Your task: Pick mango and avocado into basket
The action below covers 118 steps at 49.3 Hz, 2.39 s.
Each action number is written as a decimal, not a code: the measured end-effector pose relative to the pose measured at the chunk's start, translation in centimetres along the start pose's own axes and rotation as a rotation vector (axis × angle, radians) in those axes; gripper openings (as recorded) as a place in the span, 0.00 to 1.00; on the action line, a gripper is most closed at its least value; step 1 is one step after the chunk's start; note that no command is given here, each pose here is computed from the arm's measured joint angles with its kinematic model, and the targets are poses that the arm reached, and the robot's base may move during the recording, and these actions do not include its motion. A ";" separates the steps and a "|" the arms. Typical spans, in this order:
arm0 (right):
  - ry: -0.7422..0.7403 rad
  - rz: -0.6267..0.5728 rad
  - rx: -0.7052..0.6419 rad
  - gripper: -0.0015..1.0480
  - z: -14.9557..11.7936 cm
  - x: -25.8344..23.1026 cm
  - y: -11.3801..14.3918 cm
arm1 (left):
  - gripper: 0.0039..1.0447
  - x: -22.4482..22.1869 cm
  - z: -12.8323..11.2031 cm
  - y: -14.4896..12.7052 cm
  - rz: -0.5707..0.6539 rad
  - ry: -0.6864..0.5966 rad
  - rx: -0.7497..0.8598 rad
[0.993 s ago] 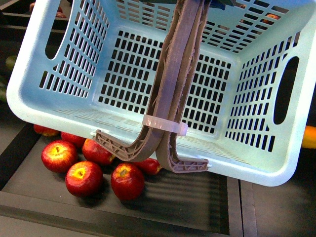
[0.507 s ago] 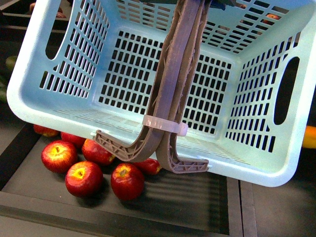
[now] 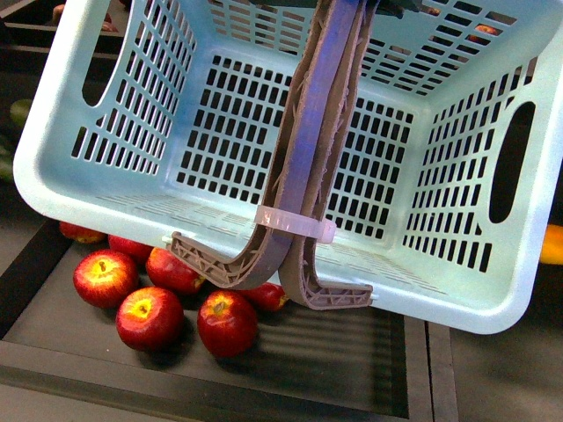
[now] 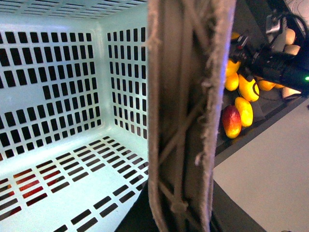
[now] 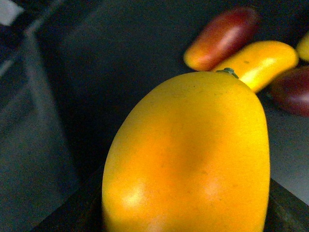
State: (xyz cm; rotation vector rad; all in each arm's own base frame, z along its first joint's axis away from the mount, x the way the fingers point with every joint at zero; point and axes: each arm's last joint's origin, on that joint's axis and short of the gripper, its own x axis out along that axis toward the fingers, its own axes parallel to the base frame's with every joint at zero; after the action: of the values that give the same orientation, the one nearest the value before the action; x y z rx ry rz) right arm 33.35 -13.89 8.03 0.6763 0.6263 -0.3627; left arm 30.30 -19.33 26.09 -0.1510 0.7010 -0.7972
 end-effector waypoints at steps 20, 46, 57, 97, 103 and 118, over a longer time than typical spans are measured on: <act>-0.052 0.395 -0.068 0.62 1.4 -8.7 11.4 | 0.08 0.0 0.0 0.0 0.000 0.000 0.000; 0.073 0.603 -0.192 0.62 -5.8 -13.7 17.8 | 0.08 0.0 0.0 0.0 0.000 0.000 0.000; 0.100 0.587 -0.232 0.62 -7.9 -13.0 18.2 | 0.08 0.0 0.0 0.0 0.000 0.000 0.001; 0.061 0.504 -0.198 0.93 -8.1 -11.8 16.3 | 0.08 0.0 -0.1 0.0 0.001 0.006 0.003; -0.008 0.486 -0.183 0.93 -6.6 -13.3 15.4 | 0.08 0.0 0.0 0.0 0.009 0.003 -0.003; -0.232 0.399 -0.222 0.93 -4.5 -19.2 11.2 | 0.08 0.0 0.0 0.0 0.007 0.003 0.003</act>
State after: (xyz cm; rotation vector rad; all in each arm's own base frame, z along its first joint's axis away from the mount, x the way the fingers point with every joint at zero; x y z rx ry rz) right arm 22.56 -0.54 22.86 0.5215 0.2941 0.0023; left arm 30.28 -19.30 26.05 -0.1448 0.7031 -0.7922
